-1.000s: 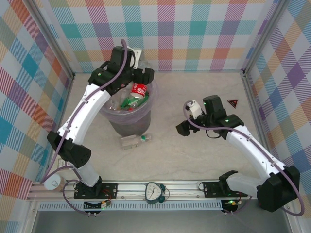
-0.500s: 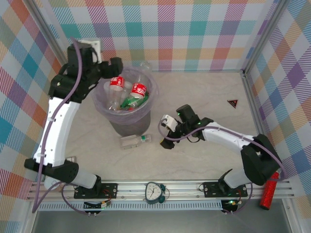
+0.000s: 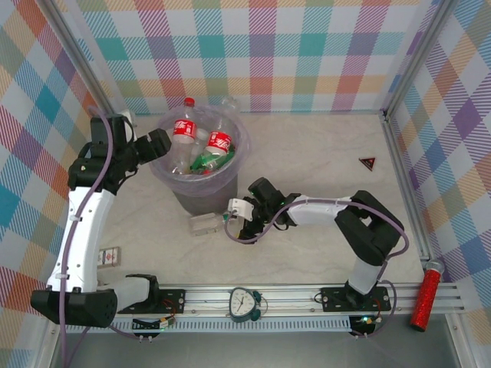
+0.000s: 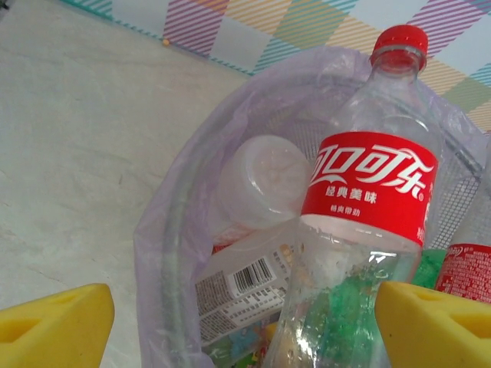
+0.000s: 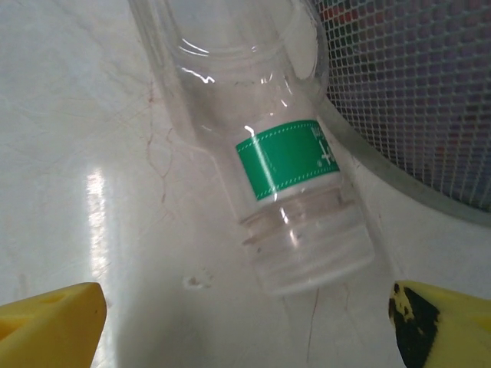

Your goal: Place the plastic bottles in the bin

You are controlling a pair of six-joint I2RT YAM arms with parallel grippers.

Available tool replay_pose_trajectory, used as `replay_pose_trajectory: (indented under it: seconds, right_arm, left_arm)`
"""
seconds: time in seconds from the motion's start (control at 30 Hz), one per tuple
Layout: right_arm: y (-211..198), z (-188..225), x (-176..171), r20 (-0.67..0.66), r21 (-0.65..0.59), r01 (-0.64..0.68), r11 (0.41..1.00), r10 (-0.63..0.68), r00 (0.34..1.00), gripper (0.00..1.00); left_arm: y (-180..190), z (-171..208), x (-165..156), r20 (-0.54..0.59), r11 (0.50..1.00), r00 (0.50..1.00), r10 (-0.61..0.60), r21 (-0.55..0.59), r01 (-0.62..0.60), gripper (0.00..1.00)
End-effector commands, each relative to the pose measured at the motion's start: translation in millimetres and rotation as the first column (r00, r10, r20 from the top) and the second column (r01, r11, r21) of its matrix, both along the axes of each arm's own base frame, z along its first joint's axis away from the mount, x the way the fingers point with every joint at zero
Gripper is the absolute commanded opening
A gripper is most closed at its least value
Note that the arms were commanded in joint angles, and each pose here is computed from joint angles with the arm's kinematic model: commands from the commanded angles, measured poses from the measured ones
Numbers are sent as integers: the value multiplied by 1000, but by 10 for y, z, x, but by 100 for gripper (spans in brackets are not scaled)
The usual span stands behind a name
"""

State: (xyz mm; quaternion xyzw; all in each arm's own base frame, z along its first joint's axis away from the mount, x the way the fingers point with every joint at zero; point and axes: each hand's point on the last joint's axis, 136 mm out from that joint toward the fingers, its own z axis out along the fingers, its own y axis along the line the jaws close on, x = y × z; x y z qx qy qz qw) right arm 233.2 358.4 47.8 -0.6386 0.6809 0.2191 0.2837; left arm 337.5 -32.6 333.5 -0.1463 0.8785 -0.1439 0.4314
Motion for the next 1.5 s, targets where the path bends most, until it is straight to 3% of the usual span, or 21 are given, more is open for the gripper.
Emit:
replay_pose_trajectory:
  seconds: [0.0,0.23,0.53,0.87,1.0,1.13,1.27,1.47]
  right_arm:
    - [236,104,175,128,33,-52,998,48,991,95]
    - [420,-45,111,114,15,-96,995,93,989,90]
    - [418,-165,50,107,-21,-88,996,90,990,71]
    - [337,-31,23,113,-6,-54,999,54,992,47]
    - [295,79,7,119,8,-39,999,38,992,42]
    - [247,209,-28,133,24,-37,999,34,991,27]
    - [179,437,-126,127,68,-38,997,29,992,27]
    - [23,1184,-486,85,216,-76,974,59,995,28]
  left_arm:
    - [-45,24,36,38,998,999,-5,-67,7,88]
    - [-44,-157,45,29,996,999,16,-93,-13,86]
    - [-101,-267,90,19,991,1000,3,-132,-1,84]
    - [-60,-45,15,61,994,998,15,-112,-8,87]
    - [-26,98,-57,77,997,997,15,-82,-9,89]
    - [15,292,-155,118,998,993,25,-61,-18,89]
    - [54,480,-299,159,998,987,41,-54,-32,91]
    - [-18,882,-554,266,992,964,29,-122,4,92]
